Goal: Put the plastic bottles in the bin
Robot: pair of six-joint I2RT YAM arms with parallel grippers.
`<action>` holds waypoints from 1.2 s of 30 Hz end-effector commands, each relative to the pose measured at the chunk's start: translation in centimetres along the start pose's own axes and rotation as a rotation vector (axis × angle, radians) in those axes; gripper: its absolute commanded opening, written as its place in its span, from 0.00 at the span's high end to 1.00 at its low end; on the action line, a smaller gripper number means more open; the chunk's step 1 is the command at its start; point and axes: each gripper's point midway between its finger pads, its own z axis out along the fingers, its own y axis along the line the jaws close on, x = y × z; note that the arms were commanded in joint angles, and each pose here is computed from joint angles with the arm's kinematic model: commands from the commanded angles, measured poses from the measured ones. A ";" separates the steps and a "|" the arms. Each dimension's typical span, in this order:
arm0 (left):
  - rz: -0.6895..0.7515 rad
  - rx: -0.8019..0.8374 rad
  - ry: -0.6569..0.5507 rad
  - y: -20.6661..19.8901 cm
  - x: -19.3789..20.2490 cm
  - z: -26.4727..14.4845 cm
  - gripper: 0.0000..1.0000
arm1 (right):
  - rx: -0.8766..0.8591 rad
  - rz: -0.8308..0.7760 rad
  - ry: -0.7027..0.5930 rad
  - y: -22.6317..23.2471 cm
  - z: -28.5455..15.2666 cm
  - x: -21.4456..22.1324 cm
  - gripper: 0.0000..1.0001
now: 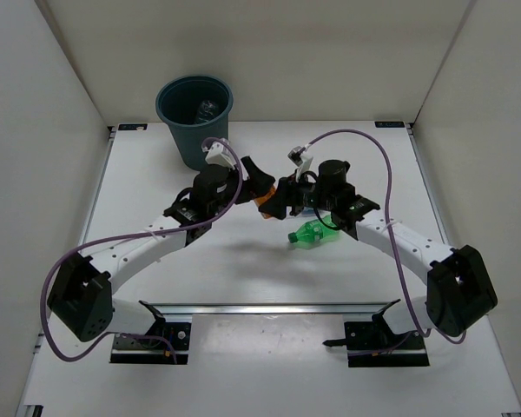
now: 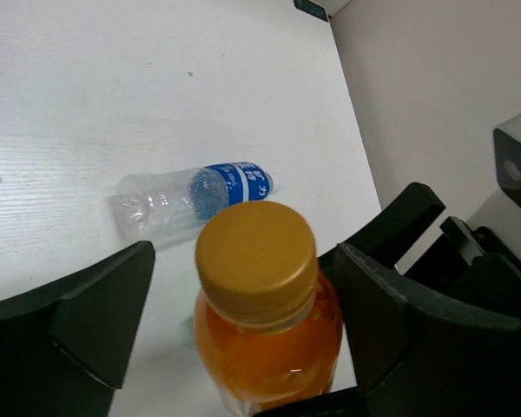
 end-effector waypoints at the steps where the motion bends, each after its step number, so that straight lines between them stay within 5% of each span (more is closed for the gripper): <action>1: 0.028 0.018 0.012 -0.4 -0.2 0.0 0.09 | -0.079 -0.096 -0.089 2.4 -0.1 -3.6 0.99; 6: 0.030 0.008 -0.015 -0.2 -0.6 0.2 0.59 | -0.080 -0.080 -0.057 1.9 0.2 -2.9 0.96; 8: 0.032 0.019 -0.008 -0.7 -0.5 0.1 0.66 | -0.090 -0.073 -0.044 2.0 0.4 -2.4 0.89; 11: 0.040 0.014 -0.030 -0.5 -1.5 -0.2 0.71 | -0.069 -0.067 -0.043 1.4 0.1 -2.4 0.51; 13: 0.047 -0.007 -0.063 -0.1 -2.8 -0.4 0.75 | -0.056 -0.061 -0.051 1.5 -0.4 -2.7 0.14; 14: 0.059 -0.021 -0.097 0.0 -4.2 -0.5 0.75 | -0.044 -0.061 -0.061 1.0 -0.6 -2.9 0.03; 20: 0.142 -0.191 -0.381 1.7 -16.5 -1.7 0.73 | 0.089 -0.024 -0.138 -1.7 -5.0 -4.2 0.01; 24: 0.281 -0.419 -0.653 2.4 -27.1 -3.0 0.71 | 0.361 0.079 -0.071 -6.8 -7.6 -1.4 0.01; 27: 0.344 -0.591 -0.746 4.5 -32.2 -1.6 0.68 | 0.586 0.171 -0.008 -10.0 -9.6 1.1 0.01; 30: 0.391 -0.689 -0.773 7.1 -35.2 1.5 0.59 | 0.730 0.340 0.012 -12.0 -11.6 3.4 0.01; 33: 0.375 -0.745 -0.795 9.7 -37.1 3.6 0.36 | 0.851 0.391 0.008 -13.0 -12.8 4.5 0.01; 36: 0.358 -0.765 -0.823 12.4 -38.5 4.8 0.35 | 0.906 0.423 0.017 -13.2 -13.2 4.8 0.01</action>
